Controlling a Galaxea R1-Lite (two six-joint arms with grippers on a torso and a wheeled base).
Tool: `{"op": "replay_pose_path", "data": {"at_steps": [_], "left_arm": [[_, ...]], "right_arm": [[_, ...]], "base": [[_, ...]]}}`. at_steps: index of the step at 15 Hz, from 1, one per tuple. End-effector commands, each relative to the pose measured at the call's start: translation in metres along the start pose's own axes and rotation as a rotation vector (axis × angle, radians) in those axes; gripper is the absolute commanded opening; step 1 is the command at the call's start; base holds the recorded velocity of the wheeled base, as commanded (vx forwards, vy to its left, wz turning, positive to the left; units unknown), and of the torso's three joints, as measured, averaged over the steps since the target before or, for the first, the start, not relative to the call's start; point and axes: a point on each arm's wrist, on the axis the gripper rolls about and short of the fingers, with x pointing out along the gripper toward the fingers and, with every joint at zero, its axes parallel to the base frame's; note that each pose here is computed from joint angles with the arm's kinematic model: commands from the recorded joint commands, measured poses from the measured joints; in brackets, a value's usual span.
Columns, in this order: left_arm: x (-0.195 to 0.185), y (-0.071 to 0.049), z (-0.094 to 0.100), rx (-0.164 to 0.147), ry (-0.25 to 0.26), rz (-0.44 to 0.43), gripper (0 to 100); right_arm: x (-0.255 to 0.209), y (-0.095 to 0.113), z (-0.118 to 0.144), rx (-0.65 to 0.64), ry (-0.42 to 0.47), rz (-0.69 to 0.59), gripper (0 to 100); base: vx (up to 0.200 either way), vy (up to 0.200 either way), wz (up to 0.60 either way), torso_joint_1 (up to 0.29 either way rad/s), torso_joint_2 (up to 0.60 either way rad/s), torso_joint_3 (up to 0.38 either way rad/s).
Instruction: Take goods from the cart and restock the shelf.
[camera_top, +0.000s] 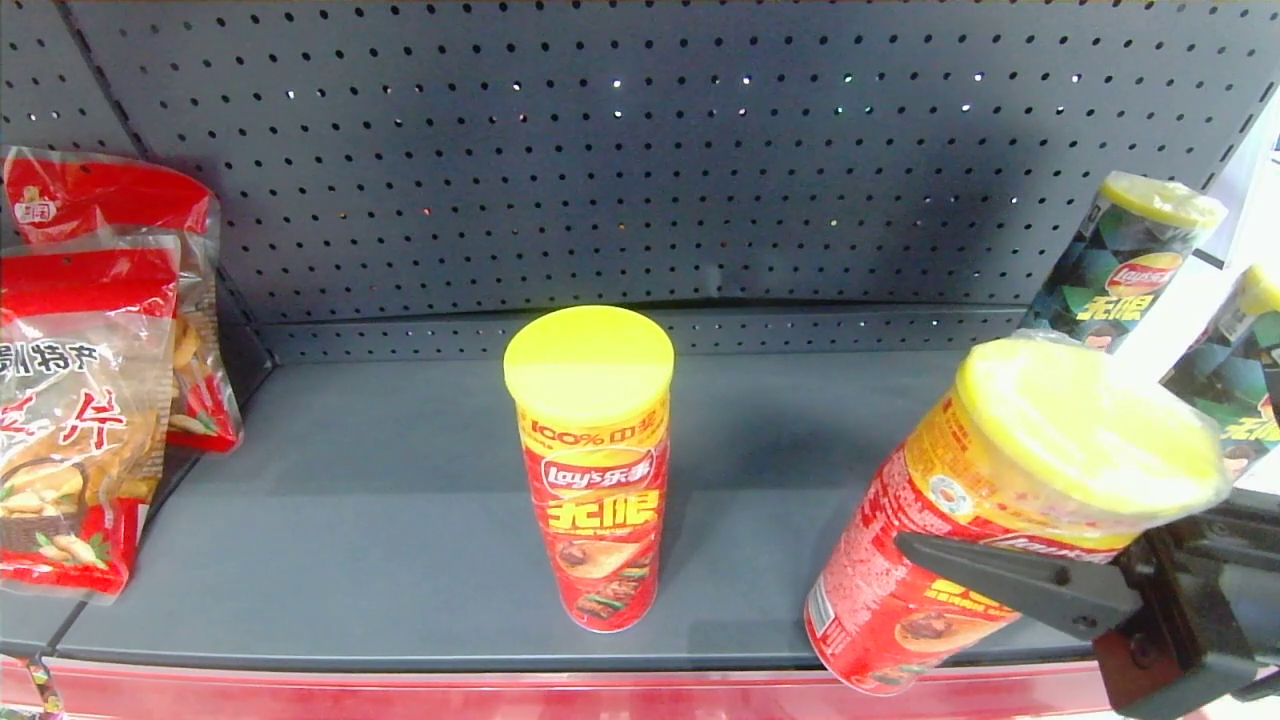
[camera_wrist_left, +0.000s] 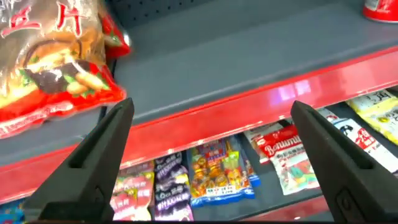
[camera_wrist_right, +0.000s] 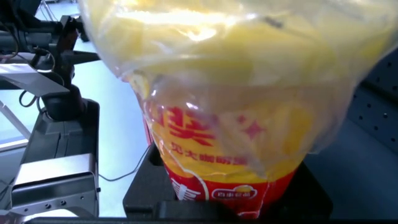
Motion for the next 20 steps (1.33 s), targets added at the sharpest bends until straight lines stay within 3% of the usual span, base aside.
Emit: {"op": "replay_pose_path", "data": {"at_steps": [1, 2, 3, 4, 6, 7, 8, 9, 10, 12, 20], "left_arm": [[0.0001, 0.0006, -0.0009, -0.024, 0.013, 0.031, 100], [0.0, 0.0018, -0.0009, -0.063, 0.023, 0.084, 100], [-0.0001, 0.0021, -0.0011, -0.076, 0.027, 0.099, 100], [-0.0001, 0.0021, -0.0015, -0.13, 0.028, 0.102, 100], [-0.0001, 0.0019, -0.0016, -0.151, 0.027, 0.095, 100], [0.0, 0.0015, -0.0042, -0.164, 0.051, 0.099, 100], [-0.0002, 0.0013, -0.0062, -0.257, 0.067, 0.115, 100], [-0.0002, 0.0017, -0.006, -0.223, 0.068, 0.129, 100], [-0.0003, 0.0021, -0.0063, -0.219, 0.072, 0.147, 100], [-0.0003, 0.0021, -0.0063, -0.235, 0.071, 0.149, 100], [-0.0003, 0.0021, -0.0063, -0.228, 0.072, 0.149, 100]], "right_arm": [[-0.0029, 0.0021, 0.0009, -0.005, -0.006, 0.001, 0], [-0.0031, 0.0023, 0.0012, -0.006, -0.007, 0.001, 0], [-0.0031, 0.0023, 0.0012, -0.006, -0.007, 0.001, 0], [-0.0029, 0.0021, 0.0009, -0.005, -0.006, 0.001, 0], [-0.0015, 0.0013, -0.0003, -0.001, -0.001, 0.002, 0], [-0.0013, 0.0011, -0.0004, -0.001, -0.001, 0.002, 0], [-0.0012, 0.0011, -0.0011, 0.001, 0.001, 0.002, 0], [-0.0015, 0.0016, -0.0023, 0.004, 0.005, 0.003, 0], [-0.0023, 0.0023, -0.0027, 0.004, 0.005, 0.003, 0], [-0.0036, 0.0038, -0.0057, 0.008, 0.011, 0.004, 0], [-0.0007, -0.0013, 0.0002, -0.001, 0.002, -0.021, 0]], "base": [[0.0, 0.0, 0.0, 0.0, 0.0, 0.0], [0.0, 0.0, 0.0, 0.0, 0.0, 0.0], [0.0, 0.0, 0.0, 0.0, 0.0, 0.0], [0.0, 0.0, 0.0, 0.0, 0.0, 0.0], [0.0, 0.0, 0.0, 0.0, 0.0, 0.0], [0.0, 0.0, 0.0, 0.0, 0.0, 0.0], [0.0, 0.0, 0.0, 0.0, 0.0, 0.0], [0.0, 0.0, 0.0, 0.0, 0.0, 0.0], [0.0, 0.0, 0.0, 0.0, 0.0, 0.0], [0.0, 0.0, 0.0, 0.0, 0.0, 0.0], [0.0, 0.0, 0.0, 0.0, 0.0, 0.0]]}}
